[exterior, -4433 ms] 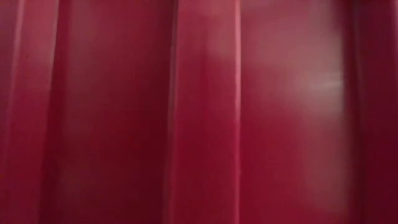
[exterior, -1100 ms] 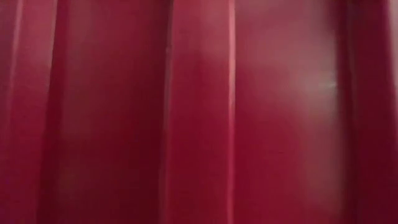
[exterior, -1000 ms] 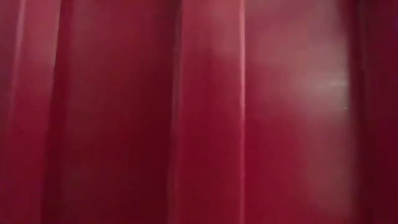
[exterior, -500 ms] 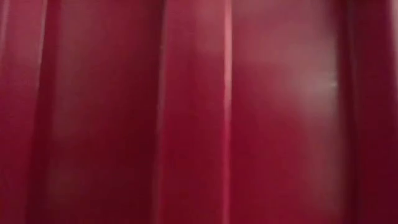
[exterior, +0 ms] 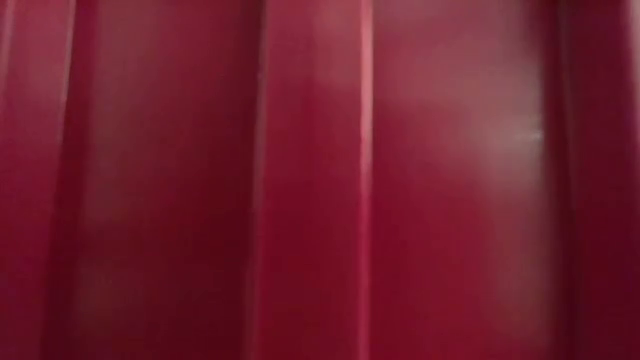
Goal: Sort blocks
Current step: Assemble the bin divider into the red bin
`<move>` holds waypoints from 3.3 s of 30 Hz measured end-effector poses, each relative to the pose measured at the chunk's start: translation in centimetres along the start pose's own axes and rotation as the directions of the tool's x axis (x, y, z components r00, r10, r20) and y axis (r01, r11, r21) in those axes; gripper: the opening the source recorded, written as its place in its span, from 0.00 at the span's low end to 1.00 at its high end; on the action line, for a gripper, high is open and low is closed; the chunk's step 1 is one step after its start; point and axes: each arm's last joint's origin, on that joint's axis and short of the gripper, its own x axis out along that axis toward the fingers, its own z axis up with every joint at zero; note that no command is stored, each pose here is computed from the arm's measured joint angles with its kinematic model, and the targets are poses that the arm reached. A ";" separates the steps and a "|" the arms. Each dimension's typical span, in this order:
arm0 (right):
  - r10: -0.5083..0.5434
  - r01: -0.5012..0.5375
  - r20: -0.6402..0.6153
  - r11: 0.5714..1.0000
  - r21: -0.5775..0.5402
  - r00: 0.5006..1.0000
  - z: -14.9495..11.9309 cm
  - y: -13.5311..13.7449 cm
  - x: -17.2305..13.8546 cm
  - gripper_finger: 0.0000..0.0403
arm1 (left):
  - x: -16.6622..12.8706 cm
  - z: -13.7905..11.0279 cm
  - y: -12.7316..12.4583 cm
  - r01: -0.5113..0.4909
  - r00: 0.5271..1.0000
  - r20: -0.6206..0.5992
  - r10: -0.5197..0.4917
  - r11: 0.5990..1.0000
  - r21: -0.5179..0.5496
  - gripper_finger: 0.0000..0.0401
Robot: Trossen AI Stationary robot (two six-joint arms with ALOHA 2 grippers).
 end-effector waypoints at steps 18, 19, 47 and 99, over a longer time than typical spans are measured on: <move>0.008 -0.009 -0.026 0.999 -0.044 1.000 -0.6 0.2 -0.5 0.00 | -4.5 -0.4 -0.1 0.006 0.988 0.145 0.058 0.913 -0.407 0.27; 0.010 -0.011 -0.028 0.999 -0.048 1.000 -0.6 0.2 -0.6 0.00 | -4.3 -0.3 -0.1 0.005 0.988 0.145 0.058 0.917 -0.399 0.27; -0.154 0.119 -0.129 0.963 -0.242 0.980 1.6 0.6 -5.9 0.00 | 0.6 3.5 1.6 -0.140 0.981 0.103 0.164 0.967 -0.212 0.27; -0.239 0.173 -0.160 0.923 -0.344 0.958 1.3 -0.3 -6.5 0.00 | 11.2 -9.6 -15.4 -0.202 0.889 -0.443 0.115 -0.770 -0.606 0.00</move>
